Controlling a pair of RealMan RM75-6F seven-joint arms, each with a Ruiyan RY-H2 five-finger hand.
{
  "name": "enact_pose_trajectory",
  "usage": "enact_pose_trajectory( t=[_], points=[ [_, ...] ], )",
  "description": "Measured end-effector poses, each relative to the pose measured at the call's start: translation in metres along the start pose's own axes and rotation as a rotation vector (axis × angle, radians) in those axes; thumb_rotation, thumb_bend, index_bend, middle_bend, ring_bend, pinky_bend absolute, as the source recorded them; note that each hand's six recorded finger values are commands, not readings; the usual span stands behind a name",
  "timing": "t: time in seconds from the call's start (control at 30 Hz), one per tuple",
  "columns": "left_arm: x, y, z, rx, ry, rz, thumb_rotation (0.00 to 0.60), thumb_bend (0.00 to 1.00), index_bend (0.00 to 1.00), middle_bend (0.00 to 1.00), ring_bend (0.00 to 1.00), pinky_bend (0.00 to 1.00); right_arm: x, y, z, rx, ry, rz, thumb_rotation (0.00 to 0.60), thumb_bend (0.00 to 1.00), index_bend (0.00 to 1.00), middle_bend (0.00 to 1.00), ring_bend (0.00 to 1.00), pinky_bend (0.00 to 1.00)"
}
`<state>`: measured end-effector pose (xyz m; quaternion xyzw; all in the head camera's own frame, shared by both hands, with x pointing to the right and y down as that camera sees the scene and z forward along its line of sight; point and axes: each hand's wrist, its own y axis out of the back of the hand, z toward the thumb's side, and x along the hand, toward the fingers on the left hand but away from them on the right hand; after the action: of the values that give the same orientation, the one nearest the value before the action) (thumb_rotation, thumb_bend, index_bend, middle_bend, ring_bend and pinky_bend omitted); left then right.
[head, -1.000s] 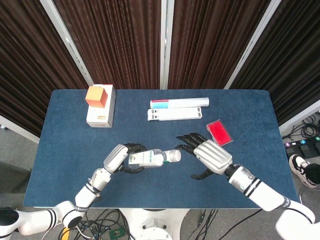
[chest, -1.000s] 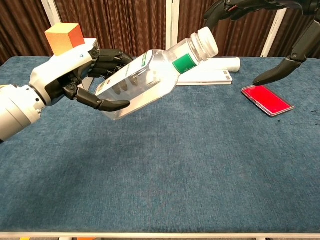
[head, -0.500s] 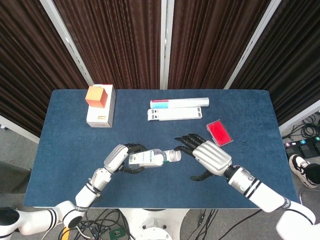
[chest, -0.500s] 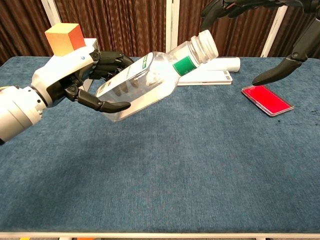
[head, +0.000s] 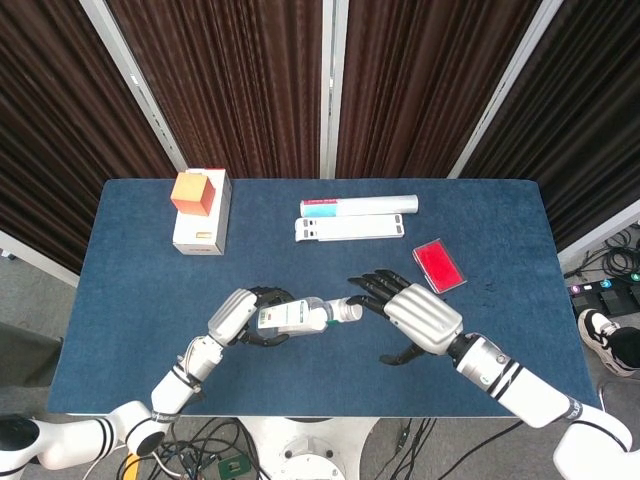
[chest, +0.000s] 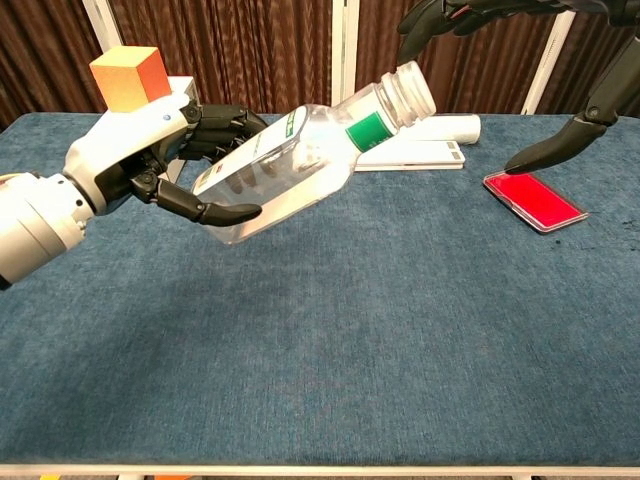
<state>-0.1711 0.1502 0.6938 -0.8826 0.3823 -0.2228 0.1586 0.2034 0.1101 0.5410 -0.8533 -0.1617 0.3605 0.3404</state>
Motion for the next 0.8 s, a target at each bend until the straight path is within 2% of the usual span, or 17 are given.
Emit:
enact_pose_trajectory(
  t=[0.17, 0.43, 0.8],
  points=[
    [0.000, 0.000, 0.001, -0.002, -0.003, 0.000, 0.600, 0.37, 0.53, 0.51, 0.42, 0.42, 0.000, 0.002, 0.001, -0.002, 0.006, -0.015, 0.579, 0.06, 0.19, 0.03, 0.00, 0.00],
    [-0.001, -0.002, 0.005, -0.032, -0.011, 0.003, 0.600, 0.37, 0.53, 0.51, 0.42, 0.42, -0.008, 0.011, -0.001, 0.026, 0.021, -0.113, 0.600, 0.21, 0.19, 0.05, 0.00, 0.00],
    [-0.001, 0.000, 0.009, -0.054, -0.013, 0.003, 0.600, 0.37, 0.53, 0.51, 0.42, 0.42, -0.022, 0.007, 0.000, 0.055, 0.018, -0.159, 0.600, 0.23, 0.27, 0.08, 0.00, 0.00]
  ],
)
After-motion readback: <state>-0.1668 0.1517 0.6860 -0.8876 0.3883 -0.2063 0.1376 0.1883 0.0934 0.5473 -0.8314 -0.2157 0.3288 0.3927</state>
